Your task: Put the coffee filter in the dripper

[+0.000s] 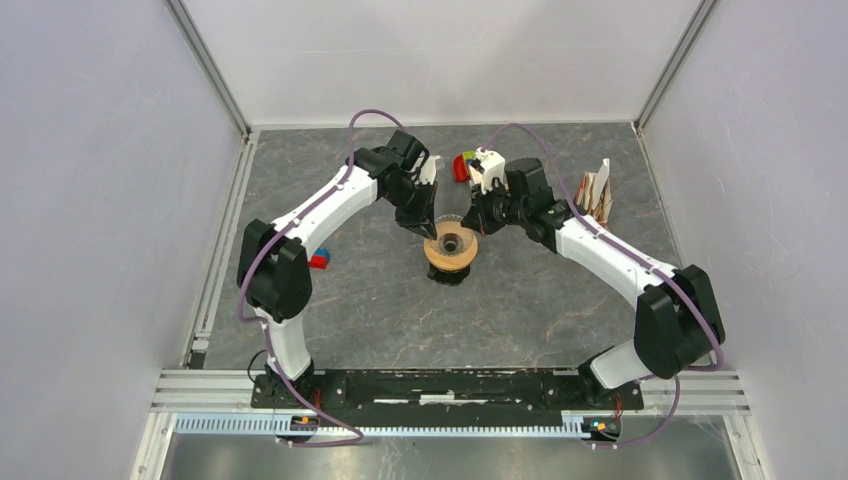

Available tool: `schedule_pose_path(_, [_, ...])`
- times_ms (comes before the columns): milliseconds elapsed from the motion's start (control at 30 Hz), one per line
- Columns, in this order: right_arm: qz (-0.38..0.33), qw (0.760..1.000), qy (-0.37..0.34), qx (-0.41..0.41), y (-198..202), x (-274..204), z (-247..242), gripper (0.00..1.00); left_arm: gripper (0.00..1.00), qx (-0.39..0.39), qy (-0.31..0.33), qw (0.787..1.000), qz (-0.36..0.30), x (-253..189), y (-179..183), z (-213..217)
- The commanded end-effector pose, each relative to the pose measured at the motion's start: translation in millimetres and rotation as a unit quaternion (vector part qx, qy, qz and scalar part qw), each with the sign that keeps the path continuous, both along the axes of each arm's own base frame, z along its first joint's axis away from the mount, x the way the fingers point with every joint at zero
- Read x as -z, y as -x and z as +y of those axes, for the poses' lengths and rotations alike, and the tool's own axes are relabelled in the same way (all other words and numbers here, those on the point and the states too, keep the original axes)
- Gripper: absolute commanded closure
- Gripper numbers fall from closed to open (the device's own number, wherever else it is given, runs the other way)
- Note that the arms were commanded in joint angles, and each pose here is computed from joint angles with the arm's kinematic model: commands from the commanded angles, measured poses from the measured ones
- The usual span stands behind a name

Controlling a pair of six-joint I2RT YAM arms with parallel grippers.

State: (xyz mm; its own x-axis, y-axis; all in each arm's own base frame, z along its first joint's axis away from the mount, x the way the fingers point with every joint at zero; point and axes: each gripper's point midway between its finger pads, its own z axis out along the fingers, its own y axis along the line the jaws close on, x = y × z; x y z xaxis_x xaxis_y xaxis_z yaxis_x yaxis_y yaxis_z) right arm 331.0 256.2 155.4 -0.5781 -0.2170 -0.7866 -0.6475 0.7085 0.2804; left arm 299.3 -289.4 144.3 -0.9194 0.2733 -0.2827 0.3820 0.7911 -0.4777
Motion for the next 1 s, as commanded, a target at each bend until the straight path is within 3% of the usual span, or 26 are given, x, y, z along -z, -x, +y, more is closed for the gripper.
schedule_pose_path(0, [0.052,0.996,0.071,-0.01,20.4,61.4,-11.7,1.0,0.98,0.041,0.001,0.998,0.037,25.3,19.6,-20.0])
schedule_pose_path(967, [0.05,0.996,0.079,-0.01,32.2,74.8,-14.6,1.0,0.98,0.059,-0.01,0.997,0.048,37.2,29.2,-25.4])
